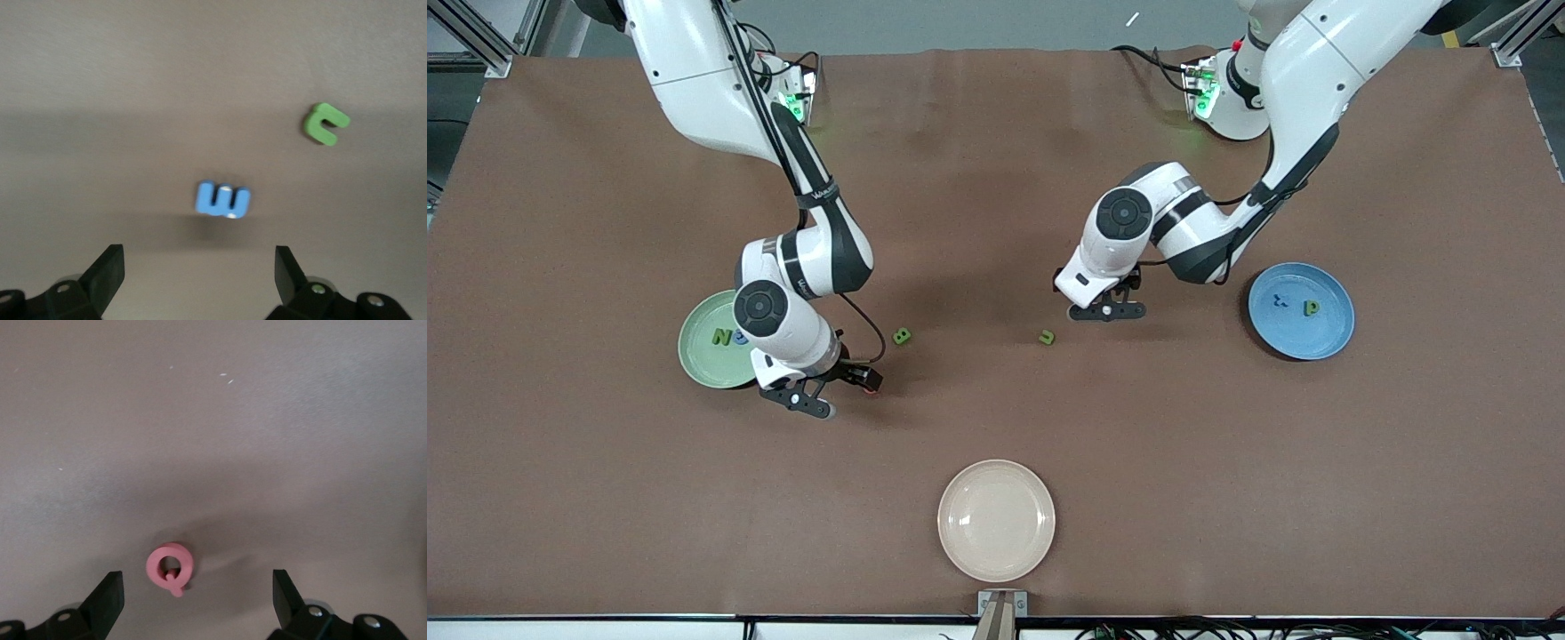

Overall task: Sort upper and lower case letters into plates
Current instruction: 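Grasp the blue m with the left gripper while the right gripper grasps the Q, then place the m in the blue plate while the right gripper places Q in green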

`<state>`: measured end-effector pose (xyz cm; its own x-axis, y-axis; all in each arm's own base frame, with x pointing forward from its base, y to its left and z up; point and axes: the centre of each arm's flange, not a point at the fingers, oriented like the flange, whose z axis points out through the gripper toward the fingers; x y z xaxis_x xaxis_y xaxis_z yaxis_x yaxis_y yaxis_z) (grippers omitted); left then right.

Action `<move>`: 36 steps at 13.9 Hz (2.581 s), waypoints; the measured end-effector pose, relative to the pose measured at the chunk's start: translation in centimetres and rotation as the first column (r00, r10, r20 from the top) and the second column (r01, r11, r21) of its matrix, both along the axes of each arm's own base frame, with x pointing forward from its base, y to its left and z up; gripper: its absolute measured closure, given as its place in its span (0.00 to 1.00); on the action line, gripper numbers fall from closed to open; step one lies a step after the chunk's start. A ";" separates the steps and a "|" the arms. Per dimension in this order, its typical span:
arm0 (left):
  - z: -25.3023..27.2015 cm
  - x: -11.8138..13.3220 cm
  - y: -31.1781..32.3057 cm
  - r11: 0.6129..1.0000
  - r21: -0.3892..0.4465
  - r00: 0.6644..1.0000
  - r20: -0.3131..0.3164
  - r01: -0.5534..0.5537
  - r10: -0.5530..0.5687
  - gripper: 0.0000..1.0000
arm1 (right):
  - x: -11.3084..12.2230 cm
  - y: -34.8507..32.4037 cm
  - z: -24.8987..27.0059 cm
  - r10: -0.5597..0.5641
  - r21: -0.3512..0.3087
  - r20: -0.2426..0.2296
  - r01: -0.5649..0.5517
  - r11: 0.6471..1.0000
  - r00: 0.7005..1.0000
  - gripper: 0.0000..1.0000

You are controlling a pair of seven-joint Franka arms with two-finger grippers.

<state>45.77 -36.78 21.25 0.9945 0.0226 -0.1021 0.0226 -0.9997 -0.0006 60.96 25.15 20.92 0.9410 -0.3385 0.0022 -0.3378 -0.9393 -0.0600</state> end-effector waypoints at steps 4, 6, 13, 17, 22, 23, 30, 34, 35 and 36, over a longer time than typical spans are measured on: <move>-1.9 0.3 0.0 1.000 -0.024 0.999 0.032 0.015 -0.014 0.02 | 0.1 0.5 -0.6 -0.014 -0.001 0.016 0.014 1.000 1.000 0.05; -2.6 0.4 0.0 0.999 -0.030 0.999 0.044 0.031 -0.030 0.05 | 0.3 0.6 -0.7 -0.015 0.000 0.027 0.015 1.000 1.000 0.06; -3.4 0.1 0.0 0.999 -0.029 0.998 0.038 0.044 -0.042 0.19 | 0.1 1.4 -3.1 -0.008 -0.010 0.060 0.008 1.000 0.998 0.10; -4.1 -0.1 0.2 0.998 -0.020 0.997 0.039 0.061 -0.061 0.26 | 0.0 1.6 -3.4 -0.025 -0.011 0.055 0.025 1.000 0.998 0.17; -4.0 0.0 0.0 0.998 -0.020 0.997 0.045 0.067 -0.066 0.49 | -0.5 2.7 -3.4 -0.035 -0.010 0.053 0.036 0.999 0.998 0.30; -3.9 0.1 0.0 0.998 -0.020 0.997 0.048 0.067 -0.066 0.56 | -0.4 2.6 -3.3 -0.037 -0.011 0.052 0.038 0.999 0.998 0.37; -3.8 -0.1 -0.2 0.995 -0.008 0.993 0.065 0.095 -0.095 0.59 | -0.2 2.3 -2.9 -0.039 -0.015 0.042 0.039 0.999 0.998 0.63; -3.6 2.0 2.1 0.997 0.013 0.993 0.086 0.081 -0.082 0.59 | 0.6 -1.5 -2.4 0.035 -0.068 -0.070 -0.040 0.997 0.997 0.63; -3.3 2.8 3.2 0.996 0.026 0.992 0.089 0.091 -0.093 0.59 | 1.1 -3.5 -1.6 0.051 -0.073 -0.100 -0.059 0.996 0.994 0.63; -2.9 3.6 4.4 0.994 0.041 0.990 0.091 0.104 -0.108 0.59 | 1.7 -5.9 -0.5 0.065 -0.070 -0.122 -0.074 0.995 0.990 0.63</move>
